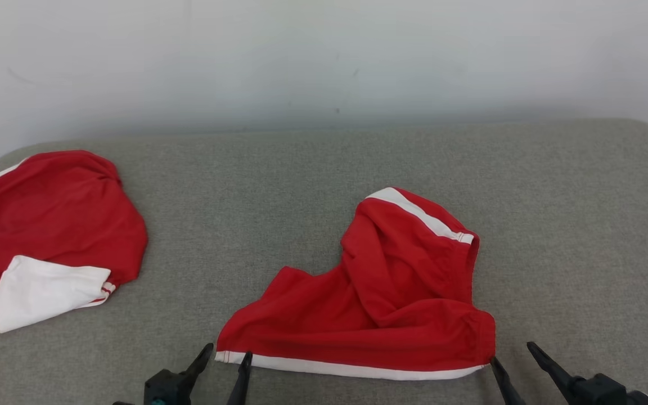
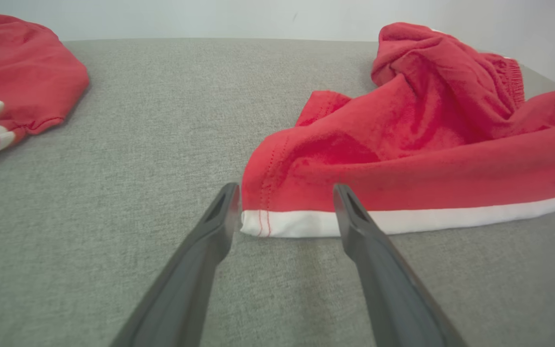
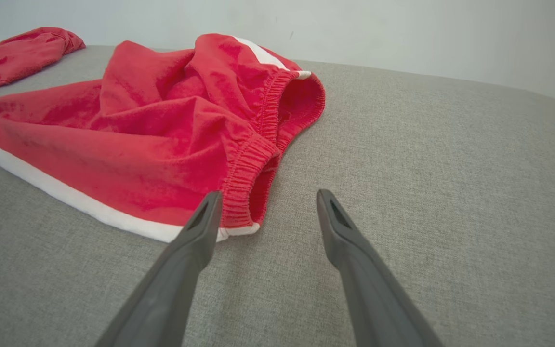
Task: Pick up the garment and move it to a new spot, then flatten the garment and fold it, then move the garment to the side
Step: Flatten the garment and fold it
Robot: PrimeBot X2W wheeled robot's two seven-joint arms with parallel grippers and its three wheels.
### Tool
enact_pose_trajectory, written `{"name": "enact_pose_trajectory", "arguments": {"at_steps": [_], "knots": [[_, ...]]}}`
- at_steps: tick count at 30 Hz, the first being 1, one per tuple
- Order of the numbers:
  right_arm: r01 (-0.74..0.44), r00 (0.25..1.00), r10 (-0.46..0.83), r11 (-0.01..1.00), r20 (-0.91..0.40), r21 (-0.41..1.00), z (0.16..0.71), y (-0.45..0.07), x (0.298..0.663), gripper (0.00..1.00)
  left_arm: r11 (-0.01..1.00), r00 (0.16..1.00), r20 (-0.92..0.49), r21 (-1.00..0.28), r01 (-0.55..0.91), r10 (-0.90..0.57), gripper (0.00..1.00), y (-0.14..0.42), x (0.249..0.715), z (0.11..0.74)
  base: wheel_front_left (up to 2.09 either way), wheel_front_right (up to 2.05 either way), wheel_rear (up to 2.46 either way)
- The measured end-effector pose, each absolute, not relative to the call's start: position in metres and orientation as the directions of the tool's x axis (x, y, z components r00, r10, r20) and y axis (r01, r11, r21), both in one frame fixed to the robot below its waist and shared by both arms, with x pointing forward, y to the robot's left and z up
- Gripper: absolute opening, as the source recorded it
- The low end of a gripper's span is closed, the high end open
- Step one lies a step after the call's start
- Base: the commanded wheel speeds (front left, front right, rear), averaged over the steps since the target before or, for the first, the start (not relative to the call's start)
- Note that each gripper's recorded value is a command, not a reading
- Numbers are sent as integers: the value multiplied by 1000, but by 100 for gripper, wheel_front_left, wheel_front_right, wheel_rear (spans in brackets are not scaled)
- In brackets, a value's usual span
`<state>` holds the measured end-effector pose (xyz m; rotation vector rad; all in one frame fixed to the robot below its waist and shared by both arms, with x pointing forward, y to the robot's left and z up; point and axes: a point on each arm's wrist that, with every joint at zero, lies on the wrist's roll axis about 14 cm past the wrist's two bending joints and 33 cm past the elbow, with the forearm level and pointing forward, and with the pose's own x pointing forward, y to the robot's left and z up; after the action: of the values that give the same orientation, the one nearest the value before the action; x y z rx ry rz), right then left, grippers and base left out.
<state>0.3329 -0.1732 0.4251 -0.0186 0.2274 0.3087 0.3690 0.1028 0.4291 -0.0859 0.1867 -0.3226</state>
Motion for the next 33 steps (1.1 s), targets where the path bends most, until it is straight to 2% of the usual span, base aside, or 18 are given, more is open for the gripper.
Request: {"name": "enact_pose_trajectory", "arguments": {"at_steps": [9, 17, 18, 19, 20, 21, 22, 27, 33], "knots": [[-416, 861, 390, 909, -325, -11, 399, -156, 333, 100, 940, 905, -258, -124, 318, -340, 100, 101, 378, 402, 0, 0, 0], [-497, 819, 446, 866, -362, -59, 394, -150, 344, 100, 934, 887, -295, -134, 330, -356, 99, 97, 382, 391, 0, 0, 0], [-502, 816, 451, 863, -361, -58, 395, -149, 346, 100, 934, 886, -295, -138, 330, -357, 47, 96, 384, 391, 0, 0, 0], [-507, 814, 456, 860, -359, -57, 396, -147, 349, 100, 933, 886, -295, -139, 331, -358, 29, 96, 384, 391, 0, 0, 0], [-516, 810, 464, 854, -360, -62, 396, -146, 350, 38, 933, 886, -296, -145, 329, -358, 0, 95, 385, 391, 0, 0, 0], [-524, 805, 469, 850, -363, -63, 395, -145, 351, 11, 933, 886, -295, -148, 329, -359, 0, 95, 386, 392, 0, 0, 0], [-529, 801, 475, 846, -366, -60, 395, -144, 351, 0, 932, 885, -294, -151, 329, -360, 0, 95, 386, 392, 0, 0, 0], [-553, 795, 510, 832, -329, -45, 405, -132, 356, 0, 931, 897, -257, -166, 325, -359, 0, 94, 392, 402, 0, 0, 0], [-544, 822, 525, 839, -221, -31, 439, -126, 369, 0, 930, 918, -177, -162, 329, -355, 0, 97, 404, 427, 0, 0, 0]]}}
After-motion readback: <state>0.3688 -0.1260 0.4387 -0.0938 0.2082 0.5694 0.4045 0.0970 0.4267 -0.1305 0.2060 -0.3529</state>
